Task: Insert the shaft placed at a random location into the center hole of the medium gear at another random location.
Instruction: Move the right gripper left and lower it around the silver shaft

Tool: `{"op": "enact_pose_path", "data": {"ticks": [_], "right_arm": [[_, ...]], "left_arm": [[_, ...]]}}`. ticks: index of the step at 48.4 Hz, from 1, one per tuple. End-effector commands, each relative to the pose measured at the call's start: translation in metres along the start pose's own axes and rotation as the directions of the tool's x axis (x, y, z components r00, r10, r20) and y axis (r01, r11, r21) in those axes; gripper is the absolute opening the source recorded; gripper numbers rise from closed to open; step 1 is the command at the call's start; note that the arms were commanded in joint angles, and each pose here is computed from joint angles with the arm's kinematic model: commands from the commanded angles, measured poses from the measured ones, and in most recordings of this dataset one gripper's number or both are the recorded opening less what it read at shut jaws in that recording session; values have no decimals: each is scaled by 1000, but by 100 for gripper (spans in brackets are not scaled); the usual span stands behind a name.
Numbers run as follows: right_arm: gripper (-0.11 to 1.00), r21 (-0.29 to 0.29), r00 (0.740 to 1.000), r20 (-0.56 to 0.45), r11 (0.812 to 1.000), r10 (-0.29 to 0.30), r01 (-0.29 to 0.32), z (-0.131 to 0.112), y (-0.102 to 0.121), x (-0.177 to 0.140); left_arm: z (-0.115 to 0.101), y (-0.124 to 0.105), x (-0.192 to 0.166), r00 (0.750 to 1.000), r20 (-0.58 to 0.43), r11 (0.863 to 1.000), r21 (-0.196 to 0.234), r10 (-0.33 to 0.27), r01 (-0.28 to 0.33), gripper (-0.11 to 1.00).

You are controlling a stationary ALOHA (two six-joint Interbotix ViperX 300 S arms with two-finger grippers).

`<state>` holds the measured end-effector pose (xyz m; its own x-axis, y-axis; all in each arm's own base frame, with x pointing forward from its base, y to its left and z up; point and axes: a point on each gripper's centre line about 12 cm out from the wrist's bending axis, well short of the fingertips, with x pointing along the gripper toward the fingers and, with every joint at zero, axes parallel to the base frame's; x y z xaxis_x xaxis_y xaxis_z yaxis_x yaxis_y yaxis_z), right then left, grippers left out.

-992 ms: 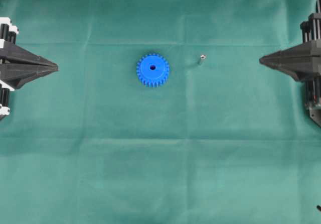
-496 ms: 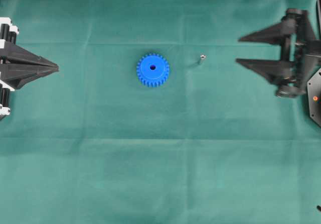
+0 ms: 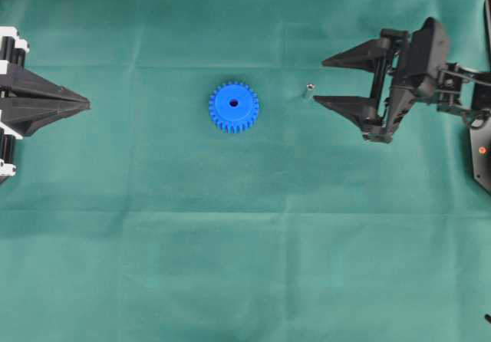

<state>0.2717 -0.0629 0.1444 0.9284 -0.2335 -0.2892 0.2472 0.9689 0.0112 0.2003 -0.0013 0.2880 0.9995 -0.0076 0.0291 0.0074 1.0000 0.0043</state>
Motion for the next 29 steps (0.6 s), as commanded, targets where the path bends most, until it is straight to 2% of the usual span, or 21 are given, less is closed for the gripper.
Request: {"op": "enact_pose_path", "data": {"ticks": [1, 16, 29], "right_arm": [[81, 15, 1000, 18, 1000, -15, 15, 0, -2, 10], [81, 34, 997, -53, 998, -52, 54, -29, -8, 30], [80, 34, 995, -84, 998, -55, 58, -38, -9, 34]], "left_arm": [[8, 0, 3, 1000, 18, 1000, 1, -2, 2, 0], [7, 0, 3, 1000, 12, 1000, 8, -1, 1, 0], [8, 0, 2, 1000, 11, 1000, 9, -1, 0, 0]]}}
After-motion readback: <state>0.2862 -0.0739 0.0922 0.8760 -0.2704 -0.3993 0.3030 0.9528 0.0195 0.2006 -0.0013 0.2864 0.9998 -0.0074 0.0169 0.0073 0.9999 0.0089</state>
